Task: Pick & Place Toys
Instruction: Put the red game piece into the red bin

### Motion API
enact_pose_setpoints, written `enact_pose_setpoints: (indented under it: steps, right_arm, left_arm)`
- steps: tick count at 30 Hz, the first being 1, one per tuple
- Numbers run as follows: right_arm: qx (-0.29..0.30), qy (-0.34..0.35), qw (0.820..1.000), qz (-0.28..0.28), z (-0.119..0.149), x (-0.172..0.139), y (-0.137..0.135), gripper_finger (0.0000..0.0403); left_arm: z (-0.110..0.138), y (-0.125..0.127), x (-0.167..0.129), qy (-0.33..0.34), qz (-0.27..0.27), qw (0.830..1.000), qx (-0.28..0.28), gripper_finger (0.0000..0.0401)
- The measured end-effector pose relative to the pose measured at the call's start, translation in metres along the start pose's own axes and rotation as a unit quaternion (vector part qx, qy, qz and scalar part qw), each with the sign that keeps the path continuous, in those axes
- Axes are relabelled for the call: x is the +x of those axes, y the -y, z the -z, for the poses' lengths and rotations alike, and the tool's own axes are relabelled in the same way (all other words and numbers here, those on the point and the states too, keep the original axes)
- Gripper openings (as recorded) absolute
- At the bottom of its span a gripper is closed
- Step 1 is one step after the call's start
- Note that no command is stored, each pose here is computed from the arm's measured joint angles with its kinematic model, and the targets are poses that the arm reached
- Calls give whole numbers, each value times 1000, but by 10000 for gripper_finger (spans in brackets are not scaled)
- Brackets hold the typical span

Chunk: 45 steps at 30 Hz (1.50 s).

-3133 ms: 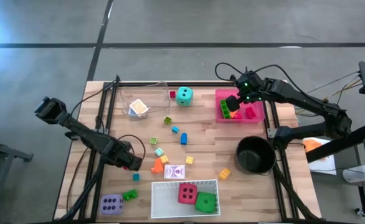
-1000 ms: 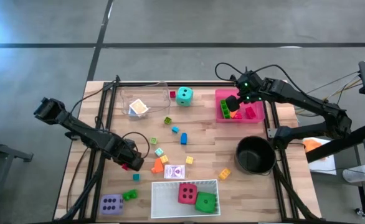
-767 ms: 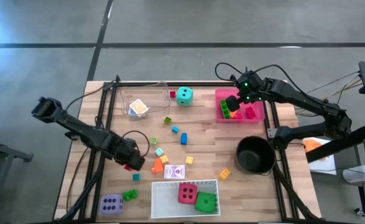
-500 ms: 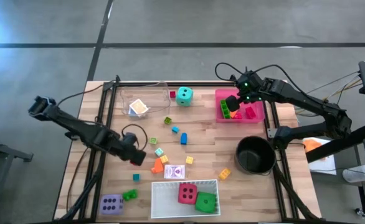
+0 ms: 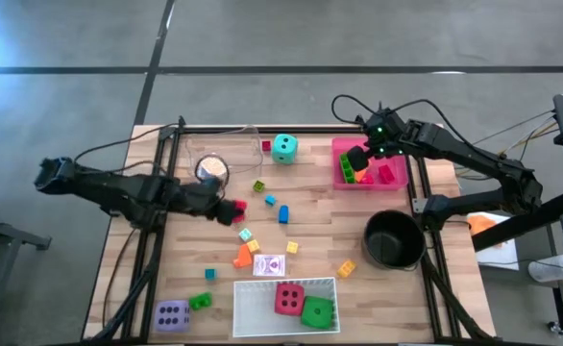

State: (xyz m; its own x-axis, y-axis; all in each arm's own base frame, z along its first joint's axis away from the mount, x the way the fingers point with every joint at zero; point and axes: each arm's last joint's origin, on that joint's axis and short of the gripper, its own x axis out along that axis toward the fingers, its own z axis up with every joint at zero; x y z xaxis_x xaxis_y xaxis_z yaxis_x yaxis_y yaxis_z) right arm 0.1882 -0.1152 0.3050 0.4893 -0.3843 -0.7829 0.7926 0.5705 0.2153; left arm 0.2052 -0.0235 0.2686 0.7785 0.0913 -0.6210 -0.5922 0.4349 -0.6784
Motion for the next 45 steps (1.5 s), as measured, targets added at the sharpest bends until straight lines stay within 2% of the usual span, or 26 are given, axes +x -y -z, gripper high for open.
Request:
enact_pose_setpoints:
  steps: [2, 4, 7, 10, 14, 20, 24, 28, 34, 40, 45]
  right_arm:
    - [19, 16, 1000, -8, -3, 0, -2, 366]
    - [64, 36, 997, -23, -7, 0, -4, 366]
    - [99, 57, 991, -66, -12, -1, -10, 366]
    - [86, 61, 983, -152, -15, -2, -24, 366]
    - [76, 88, 959, -259, -14, -6, -49, 366]
    - [56, 139, 925, -349, -9, -18, -80, 366]
    - [50, 150, 914, -373, -5, -24, -92, 366]
    - [53, 145, 910, -384, -2, -19, -103, 366]
    - [131, 89, 910, -384, 3, 3, -116, 366]
    - [128, 98, 900, -405, 3, 6, -125, 366]
    - [147, 111, 893, -410, 0, 3, -125, 366]
  left_arm:
    - [-11, 2, 1, 27, 20, 999, 8, 137]
    - [-21, 4, 2, 49, 37, 998, 13, 137]
    - [-35, 6, 2, 77, 66, 995, 9, 137]
    - [-46, 8, 3, 98, 90, 991, 9, 137]
    - [-56, 12, 3, 120, 128, 984, 13, 137]
    - [-65, 12, 4, 134, 142, 981, 6, 137]
    - [-71, 15, 6, 147, 163, 976, 2, 137]
    - [-83, 28, 11, 151, 212, 966, 8, 137]
    - [-102, 52, 21, 149, 204, 967, 44, 137]
    - [-113, 68, 25, 140, 220, 963, 62, 137]
    - [-116, 71, 27, 144, 224, 962, 62, 137]
